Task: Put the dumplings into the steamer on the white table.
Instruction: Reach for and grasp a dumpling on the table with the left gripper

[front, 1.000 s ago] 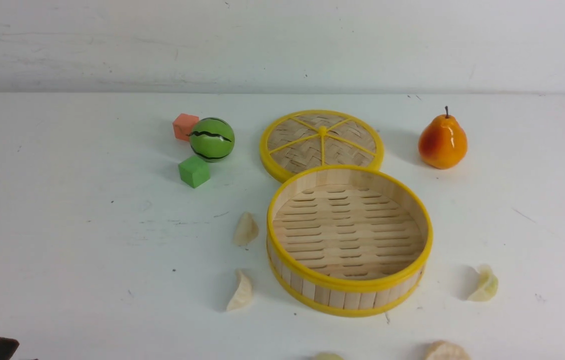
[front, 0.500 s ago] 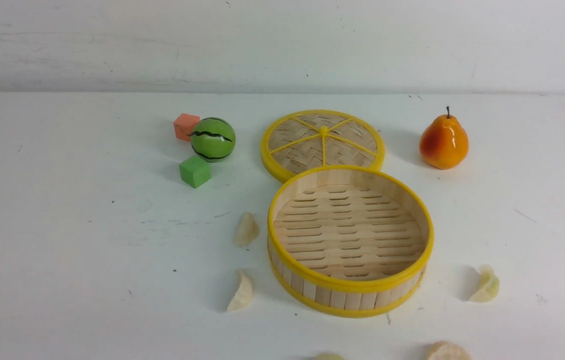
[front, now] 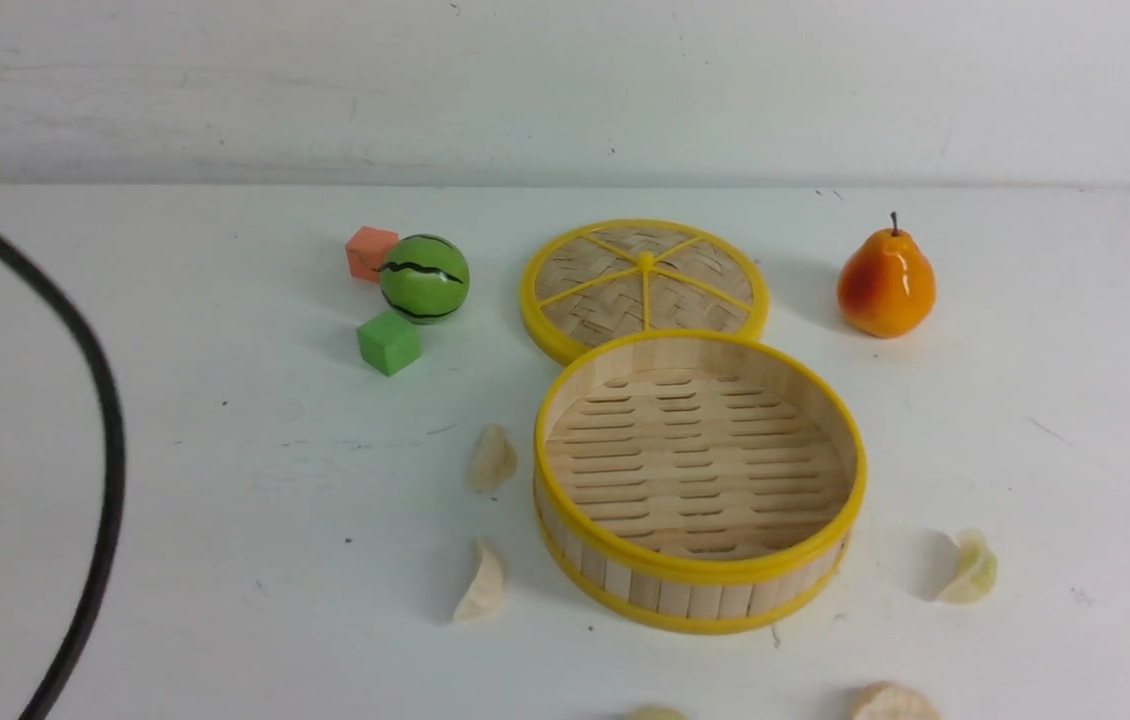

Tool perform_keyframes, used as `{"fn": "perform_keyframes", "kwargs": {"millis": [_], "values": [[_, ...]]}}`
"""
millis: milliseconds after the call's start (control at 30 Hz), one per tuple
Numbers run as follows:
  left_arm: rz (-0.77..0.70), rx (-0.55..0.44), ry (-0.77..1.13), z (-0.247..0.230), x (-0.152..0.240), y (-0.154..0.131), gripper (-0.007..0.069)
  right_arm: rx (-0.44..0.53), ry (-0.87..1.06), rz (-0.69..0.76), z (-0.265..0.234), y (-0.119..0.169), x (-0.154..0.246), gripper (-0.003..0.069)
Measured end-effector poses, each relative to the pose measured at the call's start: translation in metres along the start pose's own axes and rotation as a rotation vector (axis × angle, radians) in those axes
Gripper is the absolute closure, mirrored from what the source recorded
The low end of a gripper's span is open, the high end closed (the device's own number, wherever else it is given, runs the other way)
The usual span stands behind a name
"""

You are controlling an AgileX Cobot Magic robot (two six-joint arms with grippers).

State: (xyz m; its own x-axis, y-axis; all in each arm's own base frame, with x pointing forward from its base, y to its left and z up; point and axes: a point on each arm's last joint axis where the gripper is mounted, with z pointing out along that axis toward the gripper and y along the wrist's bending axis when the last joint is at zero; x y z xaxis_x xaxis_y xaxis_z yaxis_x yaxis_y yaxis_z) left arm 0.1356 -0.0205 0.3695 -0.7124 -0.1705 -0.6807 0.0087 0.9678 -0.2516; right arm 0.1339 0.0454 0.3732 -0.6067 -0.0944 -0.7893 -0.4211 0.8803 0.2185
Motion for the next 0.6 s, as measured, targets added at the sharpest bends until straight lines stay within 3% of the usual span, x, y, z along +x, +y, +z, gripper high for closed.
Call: {"fn": "perform_keyframes", "kwargs": {"millis": [167,367,500,600], "values": [[0.06,-0.001,0.191,0.037,-0.028,-0.017,0.0639,-0.082,0.254,-0.183,0.027,0.017,0.012,0.0674],[0.144,-0.001,0.358,0.091,-0.06,-0.046,0.0572,-0.024,0.456,-0.249,0.041,0.021,0.025,0.0673],[0.169,-0.003,0.44,0.133,-0.078,-0.064,0.0415,-0.002,0.471,-0.252,0.043,0.02,0.025,0.067],[0.212,0.007,0.496,0.173,-0.087,-0.084,0.0234,0.001,0.472,-0.25,0.043,0.02,0.025,0.0669]]}}
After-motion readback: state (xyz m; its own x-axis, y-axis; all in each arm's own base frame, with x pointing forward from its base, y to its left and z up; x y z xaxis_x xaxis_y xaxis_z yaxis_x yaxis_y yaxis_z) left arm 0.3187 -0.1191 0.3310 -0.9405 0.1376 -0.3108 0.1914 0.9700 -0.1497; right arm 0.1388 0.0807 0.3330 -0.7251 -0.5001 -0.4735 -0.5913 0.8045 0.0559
